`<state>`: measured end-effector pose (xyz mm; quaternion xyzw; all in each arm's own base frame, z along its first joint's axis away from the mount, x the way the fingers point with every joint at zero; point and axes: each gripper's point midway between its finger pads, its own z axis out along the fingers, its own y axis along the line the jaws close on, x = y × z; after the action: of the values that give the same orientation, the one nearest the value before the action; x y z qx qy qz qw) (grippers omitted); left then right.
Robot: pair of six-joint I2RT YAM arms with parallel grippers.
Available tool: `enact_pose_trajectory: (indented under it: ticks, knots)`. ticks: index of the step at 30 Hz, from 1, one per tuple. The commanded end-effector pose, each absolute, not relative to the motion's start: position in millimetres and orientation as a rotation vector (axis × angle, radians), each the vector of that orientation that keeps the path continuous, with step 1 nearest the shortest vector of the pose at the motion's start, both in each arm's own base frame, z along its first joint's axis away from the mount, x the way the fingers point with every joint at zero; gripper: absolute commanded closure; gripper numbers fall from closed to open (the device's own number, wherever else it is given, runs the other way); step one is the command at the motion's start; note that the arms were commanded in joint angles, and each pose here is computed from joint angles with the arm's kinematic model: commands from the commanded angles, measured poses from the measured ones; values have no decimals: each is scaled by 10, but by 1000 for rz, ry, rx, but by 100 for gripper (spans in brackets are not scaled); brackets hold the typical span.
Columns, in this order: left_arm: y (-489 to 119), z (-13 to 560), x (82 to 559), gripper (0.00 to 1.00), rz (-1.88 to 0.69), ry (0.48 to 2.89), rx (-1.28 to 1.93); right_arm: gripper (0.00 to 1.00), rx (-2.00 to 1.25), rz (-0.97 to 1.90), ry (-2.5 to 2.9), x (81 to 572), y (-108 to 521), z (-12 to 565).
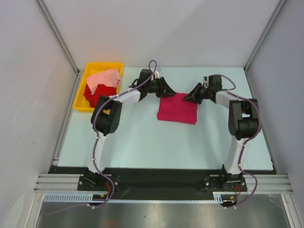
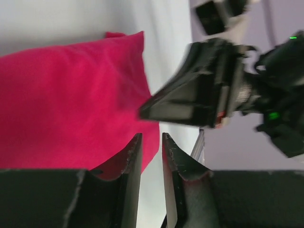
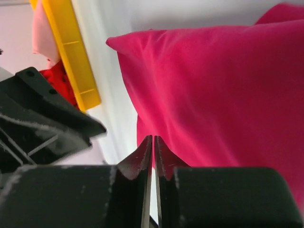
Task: Fold and stack the t-shirts
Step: Fold the tshirt
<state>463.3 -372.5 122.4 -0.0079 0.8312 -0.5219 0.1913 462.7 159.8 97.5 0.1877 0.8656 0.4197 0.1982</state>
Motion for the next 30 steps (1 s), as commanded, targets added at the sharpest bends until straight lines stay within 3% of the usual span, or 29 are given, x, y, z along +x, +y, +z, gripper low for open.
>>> enact_pose_trajectory:
  ticks: [1,6,14,25,28,30]
  knots:
    - [-3962,1392,4765,73,-1686,2140,-15,91,539,1409,2176,4955,1784,1063]
    - [-3925,940,5015,75,-1627,2175,-96,96,570,1500,2086,5125,1690,692]
    - [-3698,481,5272,77,-1509,2242,-180,91,677,1489,2032,5359,1230,438]
    - [-3585,554,5556,71,-1494,2209,-211,88,798,1346,2096,5674,794,218]
    - [-3460,722,5703,71,-1509,2176,-233,79,735,1193,2185,5636,582,417]
    - [-3442,1057,5673,65,-1482,2152,-160,68,648,1102,2228,5584,505,693]
